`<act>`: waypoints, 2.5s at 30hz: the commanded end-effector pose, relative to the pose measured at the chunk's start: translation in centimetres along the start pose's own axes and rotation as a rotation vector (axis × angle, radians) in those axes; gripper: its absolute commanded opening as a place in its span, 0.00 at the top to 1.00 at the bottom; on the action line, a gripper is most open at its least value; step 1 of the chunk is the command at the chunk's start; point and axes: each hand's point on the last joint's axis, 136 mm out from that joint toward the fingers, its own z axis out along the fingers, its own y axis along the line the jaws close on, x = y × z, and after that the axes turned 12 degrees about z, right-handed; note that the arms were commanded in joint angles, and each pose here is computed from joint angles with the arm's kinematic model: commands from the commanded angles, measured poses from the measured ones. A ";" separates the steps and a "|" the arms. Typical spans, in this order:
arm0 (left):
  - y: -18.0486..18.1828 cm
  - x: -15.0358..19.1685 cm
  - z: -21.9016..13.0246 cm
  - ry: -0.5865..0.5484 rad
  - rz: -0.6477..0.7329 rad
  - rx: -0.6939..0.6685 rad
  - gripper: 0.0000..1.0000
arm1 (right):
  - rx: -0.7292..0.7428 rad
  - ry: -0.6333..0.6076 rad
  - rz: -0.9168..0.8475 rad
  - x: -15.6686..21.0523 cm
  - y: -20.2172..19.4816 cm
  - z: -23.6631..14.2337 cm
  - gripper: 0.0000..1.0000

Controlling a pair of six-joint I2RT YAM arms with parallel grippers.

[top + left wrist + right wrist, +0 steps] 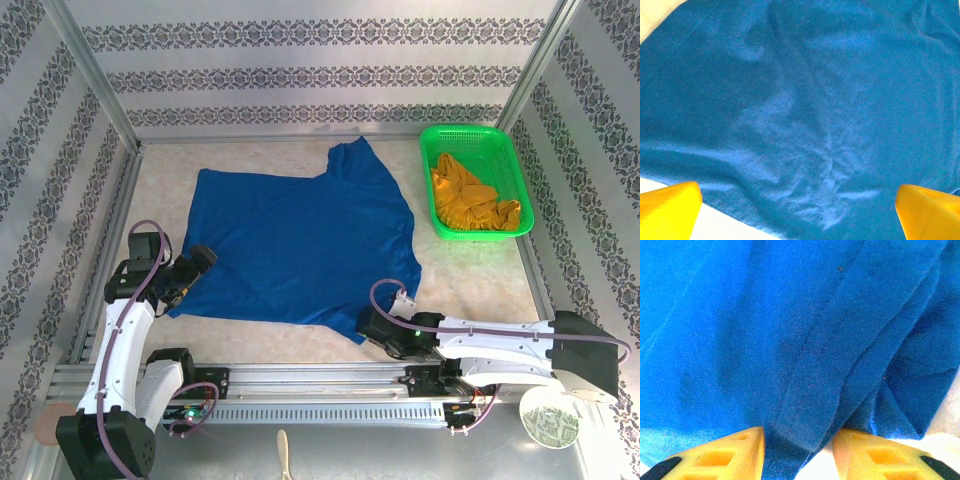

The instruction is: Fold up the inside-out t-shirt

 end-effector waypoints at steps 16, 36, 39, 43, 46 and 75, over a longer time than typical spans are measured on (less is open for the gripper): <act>1.0 1.4 -1.4 0.037 -0.076 -0.051 0.01 | -0.225 -0.024 0.030 -2.6 2.2 -3.9 1.00; 5.0 2.5 -0.9 0.069 -0.241 -0.258 0.01 | -0.167 0.079 0.003 -0.8 -0.4 -2.0 0.47; 5.1 2.5 -1.1 0.071 -0.235 -0.266 0.01 | -0.172 0.084 0.013 -0.7 -0.3 -1.6 0.47; 5.1 2.5 -1.2 0.066 -0.237 -0.270 0.01 | -0.186 0.105 0.031 -0.1 0.1 -1.1 0.48; 5.1 2.5 -1.1 0.067 -0.238 -0.268 0.01 | -0.188 0.114 0.022 0.1 0.6 -1.1 0.49; 8.0 2.4 1.2 0.050 -0.444 -0.379 0.14 | -0.268 0.117 0.049 -0.3 2.2 -3.4 1.00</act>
